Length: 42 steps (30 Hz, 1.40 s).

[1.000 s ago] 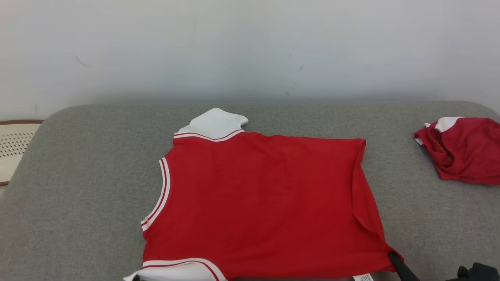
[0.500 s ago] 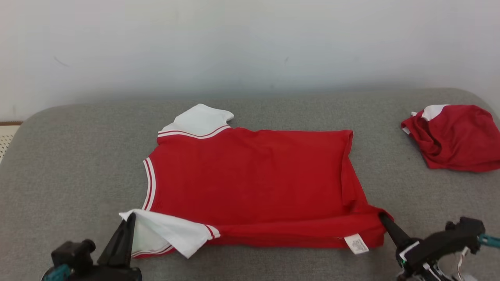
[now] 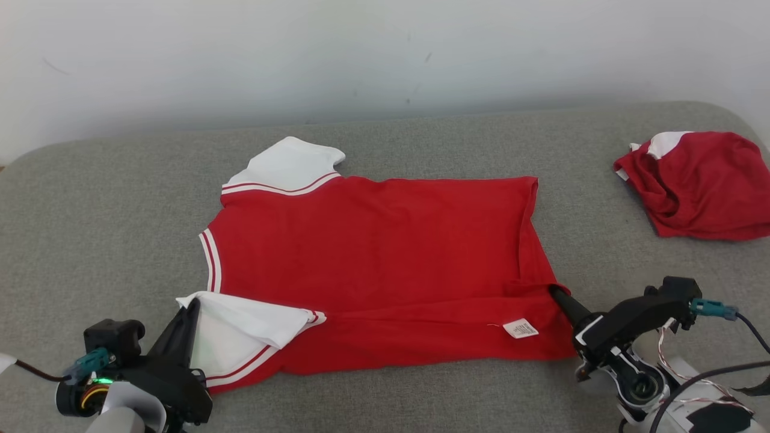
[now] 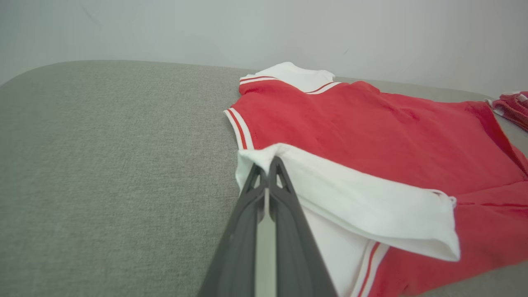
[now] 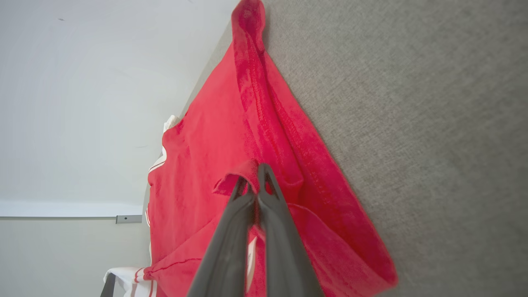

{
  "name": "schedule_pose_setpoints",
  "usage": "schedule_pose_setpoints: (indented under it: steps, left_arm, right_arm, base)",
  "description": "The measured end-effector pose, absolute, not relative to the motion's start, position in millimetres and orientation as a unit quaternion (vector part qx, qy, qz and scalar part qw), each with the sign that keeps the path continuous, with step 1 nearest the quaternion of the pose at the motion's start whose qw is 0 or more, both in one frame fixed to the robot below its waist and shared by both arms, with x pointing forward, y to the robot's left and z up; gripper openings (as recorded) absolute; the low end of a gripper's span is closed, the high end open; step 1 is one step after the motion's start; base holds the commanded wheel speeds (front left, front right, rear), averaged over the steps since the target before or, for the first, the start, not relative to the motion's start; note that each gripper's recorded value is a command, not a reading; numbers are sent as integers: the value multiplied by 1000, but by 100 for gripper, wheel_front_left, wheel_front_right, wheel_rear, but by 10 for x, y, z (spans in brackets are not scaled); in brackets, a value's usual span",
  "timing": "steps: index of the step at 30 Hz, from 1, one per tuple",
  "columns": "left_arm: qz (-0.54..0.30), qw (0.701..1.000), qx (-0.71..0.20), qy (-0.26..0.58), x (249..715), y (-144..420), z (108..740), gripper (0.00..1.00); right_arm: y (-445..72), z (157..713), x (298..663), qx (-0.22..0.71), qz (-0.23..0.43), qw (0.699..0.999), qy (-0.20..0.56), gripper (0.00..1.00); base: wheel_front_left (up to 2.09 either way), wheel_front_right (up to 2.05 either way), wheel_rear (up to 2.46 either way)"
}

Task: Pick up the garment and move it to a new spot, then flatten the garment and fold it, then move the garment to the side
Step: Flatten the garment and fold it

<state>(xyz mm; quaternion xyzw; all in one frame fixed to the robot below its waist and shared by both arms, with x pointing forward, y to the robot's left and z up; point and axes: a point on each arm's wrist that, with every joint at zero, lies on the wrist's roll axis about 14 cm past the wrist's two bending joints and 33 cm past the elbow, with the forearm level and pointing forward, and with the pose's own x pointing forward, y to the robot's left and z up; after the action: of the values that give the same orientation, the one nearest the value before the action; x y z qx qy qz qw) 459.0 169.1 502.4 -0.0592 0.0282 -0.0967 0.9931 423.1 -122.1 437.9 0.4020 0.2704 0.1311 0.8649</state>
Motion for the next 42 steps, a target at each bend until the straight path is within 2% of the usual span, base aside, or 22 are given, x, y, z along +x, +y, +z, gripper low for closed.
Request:
schedule_pose_setpoints:
  steps: [3, 4, 5, 6, 7, 8, 12, 16, 25, 30, 42]
  left_arm:
    - [-98, 993, -56, 39, 4640, 1677, 4946, 0]
    - [-97, 993, -55, 42, 4655, 1680, 4928, 0]
    - [-98, 993, -56, 42, 4667, 1671, 4924, 28]
    - [-97, 993, -57, 43, 4686, 1664, 4914, 84]
    - [-96, 993, -55, 42, 4692, 1671, 4914, 84]
    - [-94, 993, -54, 43, 4697, 1685, 4906, 100]
    - [-92, 994, -49, 39, 4690, 1696, 4925, 100]
    - [-78, 995, -56, -10, 4678, 1743, 5210, 100]
    - [-38, 996, -66, -45, 4254, 1863, 5253, 100]
    - [-24, 997, -69, -37, 4052, 1891, 5142, 100]
    - [-2, 997, -80, 22, 3962, 1959, 4714, 100]
  right_arm:
    - [-1208, 4392, 4302, 392, 131, 871, 266, 0]
    - [-1219, 4410, 4330, 381, 132, 877, 260, 10]
    - [-1228, 4436, 4361, 375, 131, 883, 252, 45]
    - [-1238, 4468, 4396, 365, 130, 890, 238, 100]
    - [-1238, 4455, 4389, 357, 131, 894, 237, 100]
    - [-1242, 4449, 4387, 348, 132, 898, 234, 100]
    - [-1261, 4576, 4437, 336, 133, 912, 193, 100]
    - [-1334, 4642, 4400, 316, 133, 926, 161, 100]
    - [-1390, 4638, 4186, 261, 151, 944, 135, 100]
    - [-1431, 4595, 4105, 237, 153, 951, 130, 100]
    - [-1418, 4368, 3978, 229, 140, 953, 141, 100]
  base:
    - [0, 0, 0]
    - [0, 0, 0]
    - [0, 0, 0]
    - [0, 0, 0]
    - [0, 0, 0]
    - [0, 0, 0]
    - [0, 0, 0]
    - [0, 0, 0]
    - [0, 0, 0]
    - [0, 0, 0]
    - [0, 0, 0]
